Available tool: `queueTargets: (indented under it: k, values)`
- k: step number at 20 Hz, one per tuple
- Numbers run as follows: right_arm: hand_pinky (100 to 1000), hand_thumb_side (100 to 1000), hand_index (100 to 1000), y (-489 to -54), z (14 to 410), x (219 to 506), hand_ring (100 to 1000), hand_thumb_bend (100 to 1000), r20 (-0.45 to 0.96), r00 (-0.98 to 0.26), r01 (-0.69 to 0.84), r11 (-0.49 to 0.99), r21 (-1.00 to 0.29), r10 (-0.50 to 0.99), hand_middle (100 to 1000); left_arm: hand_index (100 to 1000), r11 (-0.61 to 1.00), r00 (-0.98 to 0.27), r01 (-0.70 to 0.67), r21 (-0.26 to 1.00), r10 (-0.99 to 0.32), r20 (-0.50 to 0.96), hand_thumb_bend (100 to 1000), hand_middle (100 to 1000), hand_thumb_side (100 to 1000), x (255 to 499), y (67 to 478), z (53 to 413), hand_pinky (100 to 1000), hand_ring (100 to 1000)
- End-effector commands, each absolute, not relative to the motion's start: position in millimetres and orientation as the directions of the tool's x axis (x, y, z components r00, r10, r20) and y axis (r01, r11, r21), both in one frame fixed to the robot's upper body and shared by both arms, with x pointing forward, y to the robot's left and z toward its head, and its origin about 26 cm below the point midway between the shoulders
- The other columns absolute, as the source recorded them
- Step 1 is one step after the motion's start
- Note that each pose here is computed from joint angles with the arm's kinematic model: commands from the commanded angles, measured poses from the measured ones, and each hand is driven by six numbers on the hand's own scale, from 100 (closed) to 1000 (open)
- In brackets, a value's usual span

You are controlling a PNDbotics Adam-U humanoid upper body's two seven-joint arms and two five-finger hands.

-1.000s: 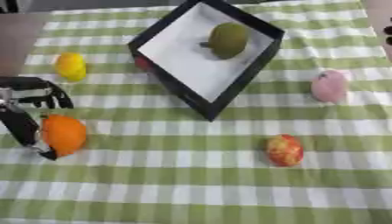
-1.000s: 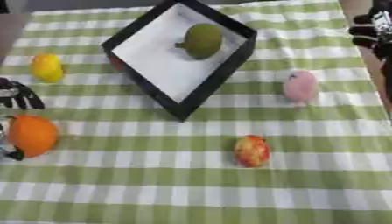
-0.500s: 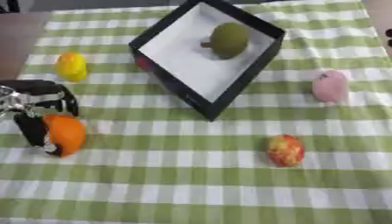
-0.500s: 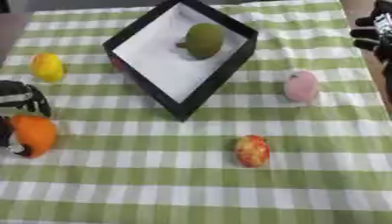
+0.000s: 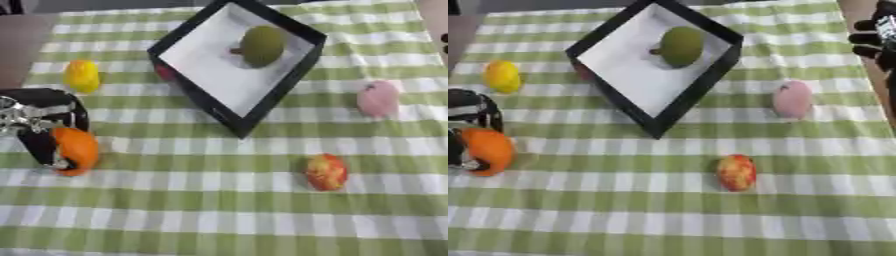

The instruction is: Pick up objects on the table and place them in the box.

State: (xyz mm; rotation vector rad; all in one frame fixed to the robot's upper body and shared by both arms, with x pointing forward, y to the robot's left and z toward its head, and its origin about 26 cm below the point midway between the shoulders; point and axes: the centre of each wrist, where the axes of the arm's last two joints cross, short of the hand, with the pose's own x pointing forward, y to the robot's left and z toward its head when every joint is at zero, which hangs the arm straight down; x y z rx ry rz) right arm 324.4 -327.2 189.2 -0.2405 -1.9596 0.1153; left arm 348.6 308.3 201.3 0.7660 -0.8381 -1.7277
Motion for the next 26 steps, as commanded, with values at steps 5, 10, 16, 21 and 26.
queueTargets:
  k: [5, 10, 16, 21, 26]
  values:
    - [805, 647, 898, -332, 196, 323, 743, 100, 0.89, -0.385, 0.13, 0.969, -0.209, 0.244, 685, 641, -0.273, -0.251, 0.42, 0.866, -0.951, -0.178, 541, 657, 100, 340, 314, 236, 719, 701]
    - [805, 651, 898, -333, 194, 323, 743, 100, 0.892, -0.379, 0.131, 0.969, -0.211, 0.245, 685, 639, -0.291, -0.249, 0.356, 0.888, -0.945, -0.21, 552, 659, 100, 334, 310, 255, 719, 702]
    - [805, 648, 899, -334, 194, 323, 743, 100, 0.892, -0.377, 0.132, 0.968, -0.213, 0.248, 685, 639, -0.32, -0.254, 0.283, 0.904, -0.934, -0.251, 566, 660, 100, 328, 304, 275, 720, 704]
    - [805, 648, 899, -334, 195, 323, 743, 100, 0.891, -0.379, 0.132, 0.968, -0.215, 0.25, 685, 634, -0.341, -0.283, 0.237, 0.91, -0.92, -0.271, 565, 656, 100, 324, 296, 294, 718, 702]
    - [805, 644, 899, -335, 195, 323, 743, 100, 0.89, -0.379, 0.132, 0.967, -0.219, 0.253, 685, 634, -0.349, -0.316, 0.186, 0.918, -0.906, -0.281, 572, 656, 100, 322, 283, 311, 718, 703]
